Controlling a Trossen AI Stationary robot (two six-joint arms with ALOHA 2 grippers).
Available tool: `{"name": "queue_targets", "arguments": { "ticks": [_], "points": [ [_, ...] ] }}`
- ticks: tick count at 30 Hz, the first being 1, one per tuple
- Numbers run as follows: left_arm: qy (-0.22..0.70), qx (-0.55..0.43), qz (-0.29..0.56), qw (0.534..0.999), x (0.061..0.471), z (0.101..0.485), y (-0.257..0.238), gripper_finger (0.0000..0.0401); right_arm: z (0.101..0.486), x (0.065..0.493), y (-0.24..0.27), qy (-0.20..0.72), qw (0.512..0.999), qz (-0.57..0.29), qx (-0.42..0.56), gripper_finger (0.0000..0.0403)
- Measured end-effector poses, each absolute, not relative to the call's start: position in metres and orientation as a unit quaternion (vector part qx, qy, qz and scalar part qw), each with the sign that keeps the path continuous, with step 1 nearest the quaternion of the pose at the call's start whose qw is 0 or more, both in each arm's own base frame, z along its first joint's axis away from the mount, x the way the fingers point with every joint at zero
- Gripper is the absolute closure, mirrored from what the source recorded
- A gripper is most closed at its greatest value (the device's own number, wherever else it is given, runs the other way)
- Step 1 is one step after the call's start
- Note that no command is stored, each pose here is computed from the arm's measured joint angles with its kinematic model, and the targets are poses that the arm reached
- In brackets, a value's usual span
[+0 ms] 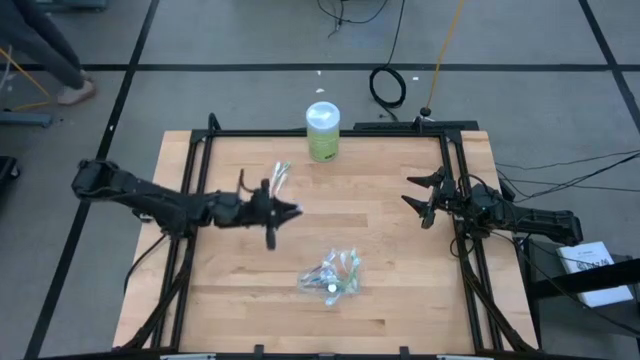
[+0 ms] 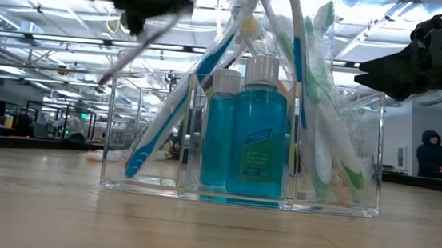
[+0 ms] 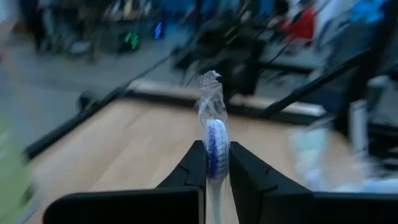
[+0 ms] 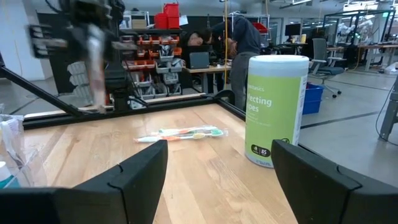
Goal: Pick & Place toothbrushing station
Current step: Put the purple toothbrush into the transparent organizer
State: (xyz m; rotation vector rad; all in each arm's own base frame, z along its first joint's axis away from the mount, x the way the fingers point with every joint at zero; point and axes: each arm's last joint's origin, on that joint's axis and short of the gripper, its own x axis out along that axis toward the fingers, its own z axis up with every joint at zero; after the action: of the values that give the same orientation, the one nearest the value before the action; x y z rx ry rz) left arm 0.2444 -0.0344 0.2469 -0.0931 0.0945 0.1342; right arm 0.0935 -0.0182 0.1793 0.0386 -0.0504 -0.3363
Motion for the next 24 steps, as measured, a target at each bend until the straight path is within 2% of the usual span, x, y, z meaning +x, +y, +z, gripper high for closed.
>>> {"name": "queue_targets", "arguments": {
  "ticks": [6,10,24],
  "points": [
    [-0.046,-0.006,-0.015,0.999,0.245,0.257,-0.079,0.0371,0.179,0.093,-0.018,-0.025,0.985,-0.167,0.019,0.0124],
    [-0.067,0.004,-0.049,0.997,0.249,0.248,-0.101,0.0371,0.179,0.093,-0.018,-0.025,0.985,-0.167,0.019,0.0124],
    [-0.131,-0.036,-0.092,0.986,0.261,0.219,-0.134,0.0371,0.179,0.093,-0.018,-0.025,0.985,-0.167,0.019,0.0124]
  ]
}}
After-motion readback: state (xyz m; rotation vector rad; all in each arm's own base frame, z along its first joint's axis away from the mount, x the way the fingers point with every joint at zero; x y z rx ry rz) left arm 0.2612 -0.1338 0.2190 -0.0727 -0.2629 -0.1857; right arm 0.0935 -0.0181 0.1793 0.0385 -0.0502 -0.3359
